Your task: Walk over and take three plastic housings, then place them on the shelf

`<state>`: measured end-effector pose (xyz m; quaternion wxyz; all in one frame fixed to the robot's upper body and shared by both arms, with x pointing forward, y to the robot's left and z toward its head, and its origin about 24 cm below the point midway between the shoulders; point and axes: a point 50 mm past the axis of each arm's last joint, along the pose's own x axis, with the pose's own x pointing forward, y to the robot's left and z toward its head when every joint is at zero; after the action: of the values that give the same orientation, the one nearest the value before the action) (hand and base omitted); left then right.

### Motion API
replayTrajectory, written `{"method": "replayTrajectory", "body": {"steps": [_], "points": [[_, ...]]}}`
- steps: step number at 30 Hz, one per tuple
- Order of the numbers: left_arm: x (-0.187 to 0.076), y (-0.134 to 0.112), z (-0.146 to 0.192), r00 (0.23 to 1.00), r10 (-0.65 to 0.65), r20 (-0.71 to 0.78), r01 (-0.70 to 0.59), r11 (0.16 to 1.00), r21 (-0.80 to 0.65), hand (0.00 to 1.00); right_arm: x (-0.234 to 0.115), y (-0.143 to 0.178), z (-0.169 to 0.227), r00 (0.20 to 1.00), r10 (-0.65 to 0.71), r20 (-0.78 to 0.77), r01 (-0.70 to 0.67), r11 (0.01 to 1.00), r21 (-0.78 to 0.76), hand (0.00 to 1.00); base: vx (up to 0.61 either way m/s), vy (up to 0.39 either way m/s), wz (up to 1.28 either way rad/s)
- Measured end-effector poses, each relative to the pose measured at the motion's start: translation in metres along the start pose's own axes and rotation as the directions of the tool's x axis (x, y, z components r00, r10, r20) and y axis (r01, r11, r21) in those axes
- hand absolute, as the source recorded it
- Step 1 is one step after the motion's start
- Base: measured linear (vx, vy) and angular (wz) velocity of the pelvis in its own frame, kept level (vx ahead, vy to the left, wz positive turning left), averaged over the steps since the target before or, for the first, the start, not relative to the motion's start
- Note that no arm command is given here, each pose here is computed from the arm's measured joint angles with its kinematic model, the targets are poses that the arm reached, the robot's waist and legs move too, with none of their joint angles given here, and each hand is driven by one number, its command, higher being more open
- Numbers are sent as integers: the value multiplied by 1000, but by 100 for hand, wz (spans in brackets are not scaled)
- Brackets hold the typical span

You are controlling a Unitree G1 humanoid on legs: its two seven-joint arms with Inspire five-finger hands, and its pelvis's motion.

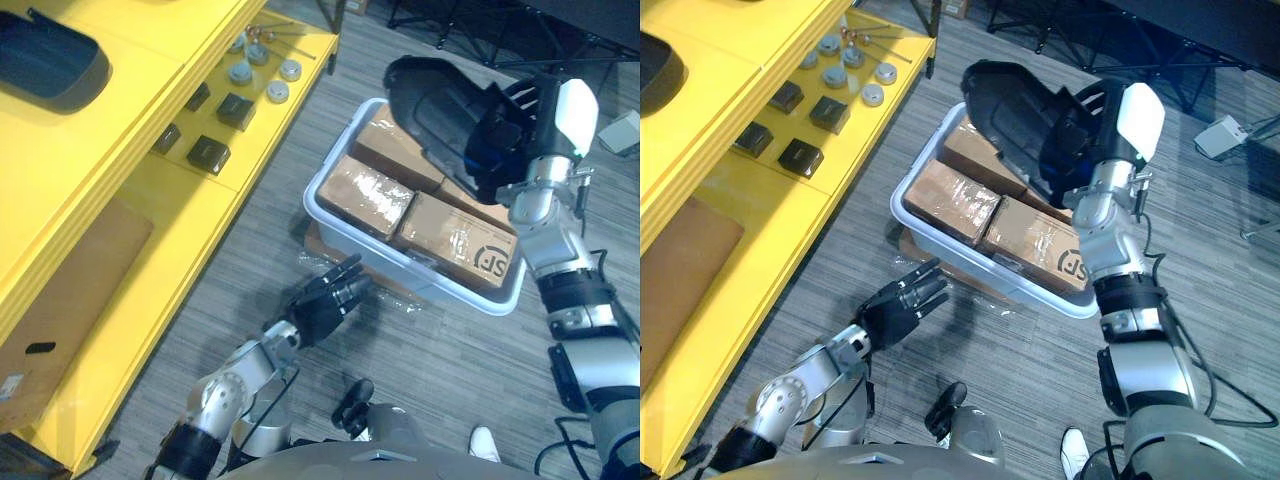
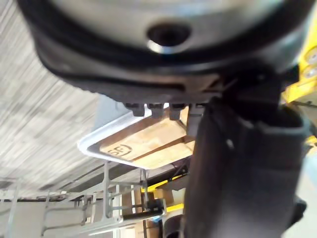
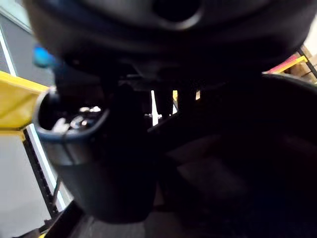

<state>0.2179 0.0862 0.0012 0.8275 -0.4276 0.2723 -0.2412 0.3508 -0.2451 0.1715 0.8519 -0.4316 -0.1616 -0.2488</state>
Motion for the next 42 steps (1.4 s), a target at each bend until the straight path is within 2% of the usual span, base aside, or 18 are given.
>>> {"method": "replayTrajectory", "body": {"steps": [5, 11, 14, 19, 23, 24, 29, 42], "points": [[21, 0, 11, 996, 45, 76, -35, 990, -137, 100, -43, 35, 0, 993, 119, 10, -119, 990, 70, 0, -2, -41, -35], [42, -5, 25, 980, 59, 192, -5, 963, -269, 100, -76, 55, -4, 970, 234, 62, -238, 967, 84, 0, -64, -5, -25], [48, -8, 30, 970, 61, 237, 8, 960, -279, 100, -88, 68, 6, 952, 288, 106, -300, 946, 123, 0, -100, -1, -14], [58, -4, 24, 971, 116, 211, -54, 959, -279, 100, -107, 88, 34, 878, 385, 284, -425, 901, 92, 0, -39, 9, -6], [58, 4, 21, 967, 163, 194, -103, 952, -288, 100, -110, 92, 38, 861, 410, 302, -454, 886, 94, 0, -1, 4, 2], [59, 6, 20, 966, 173, 190, -114, 951, -288, 0, -111, 93, 39, 857, 416, 304, -461, 882, 93, 0, 0, 0, 0], [58, 9, 18, 960, 207, 189, -148, 948, -282, 0, -116, 98, 43, 839, 442, 318, -492, 866, 95, 0, 6, 4, 0], [56, 15, 18, 915, 268, 301, -176, 938, -300, 0, -123, 104, 50, 827, 452, 333, -514, 848, 126, 0, 0, 0, 0]]}}
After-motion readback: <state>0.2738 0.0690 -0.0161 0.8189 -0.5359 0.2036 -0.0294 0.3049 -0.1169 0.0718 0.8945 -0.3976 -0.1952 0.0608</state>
